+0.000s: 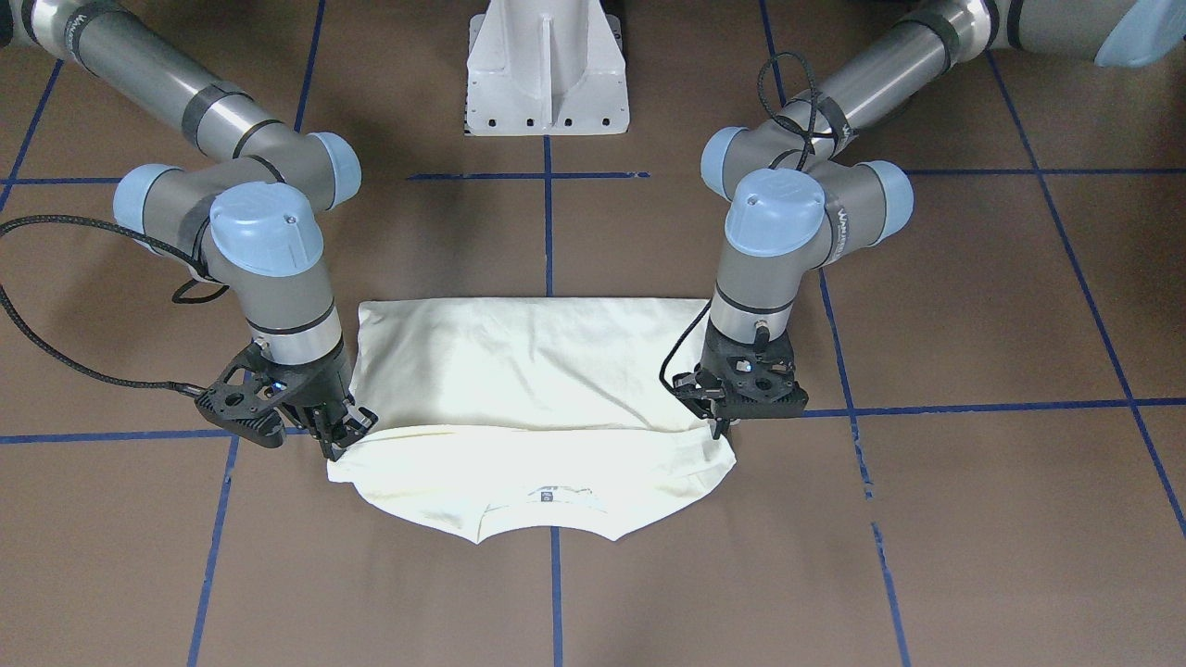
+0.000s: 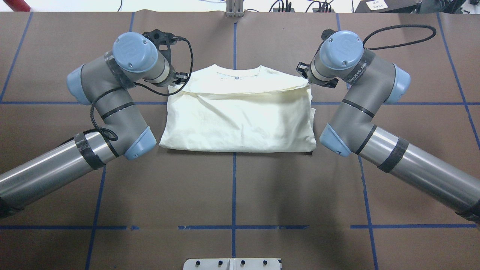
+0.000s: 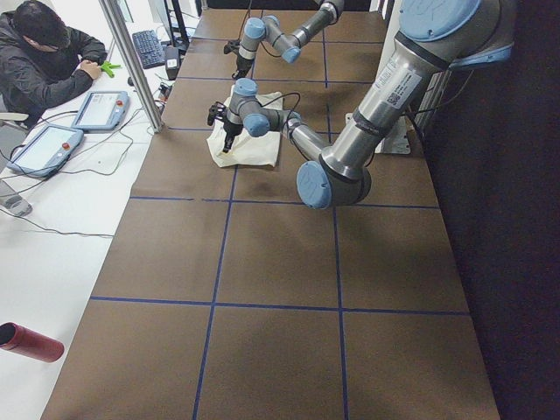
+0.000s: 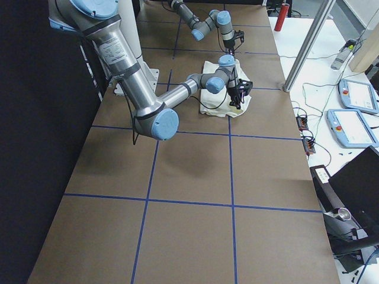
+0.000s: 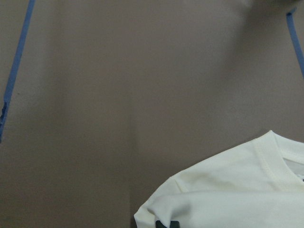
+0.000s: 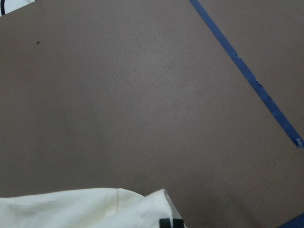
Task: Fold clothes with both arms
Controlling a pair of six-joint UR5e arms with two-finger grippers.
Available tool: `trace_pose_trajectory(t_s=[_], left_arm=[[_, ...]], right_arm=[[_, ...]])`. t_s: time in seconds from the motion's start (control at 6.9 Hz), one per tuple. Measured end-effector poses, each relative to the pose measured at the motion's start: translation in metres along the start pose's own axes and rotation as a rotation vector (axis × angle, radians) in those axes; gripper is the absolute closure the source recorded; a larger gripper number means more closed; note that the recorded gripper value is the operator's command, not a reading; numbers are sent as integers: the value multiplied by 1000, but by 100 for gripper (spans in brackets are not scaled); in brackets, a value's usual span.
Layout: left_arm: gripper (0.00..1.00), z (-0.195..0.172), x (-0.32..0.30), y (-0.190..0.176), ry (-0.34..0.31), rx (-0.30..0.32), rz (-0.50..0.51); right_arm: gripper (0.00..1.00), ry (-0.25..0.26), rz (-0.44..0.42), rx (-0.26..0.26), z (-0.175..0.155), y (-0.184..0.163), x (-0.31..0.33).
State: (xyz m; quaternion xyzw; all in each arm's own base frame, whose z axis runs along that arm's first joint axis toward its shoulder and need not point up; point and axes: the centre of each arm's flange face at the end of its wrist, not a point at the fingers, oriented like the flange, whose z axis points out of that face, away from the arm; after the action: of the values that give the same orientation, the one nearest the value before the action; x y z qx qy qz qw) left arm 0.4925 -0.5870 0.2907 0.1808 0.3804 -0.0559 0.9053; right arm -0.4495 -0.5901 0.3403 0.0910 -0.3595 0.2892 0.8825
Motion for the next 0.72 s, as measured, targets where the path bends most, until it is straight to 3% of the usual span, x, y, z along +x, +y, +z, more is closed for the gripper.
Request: trace_pose_trajectory(t_s=[0.14,0.43,0.72], left_arm=[[1,7,0,5,7,2,8],[0,11,-7,9,24,13,78],[0,-8,-27,16,78,52,190]], right_arm=[[1,3,-4,3,4,3,0],[0,-5,-58,2,2,9,-3],[0,-51,-152,-9,-21,7,-6]])
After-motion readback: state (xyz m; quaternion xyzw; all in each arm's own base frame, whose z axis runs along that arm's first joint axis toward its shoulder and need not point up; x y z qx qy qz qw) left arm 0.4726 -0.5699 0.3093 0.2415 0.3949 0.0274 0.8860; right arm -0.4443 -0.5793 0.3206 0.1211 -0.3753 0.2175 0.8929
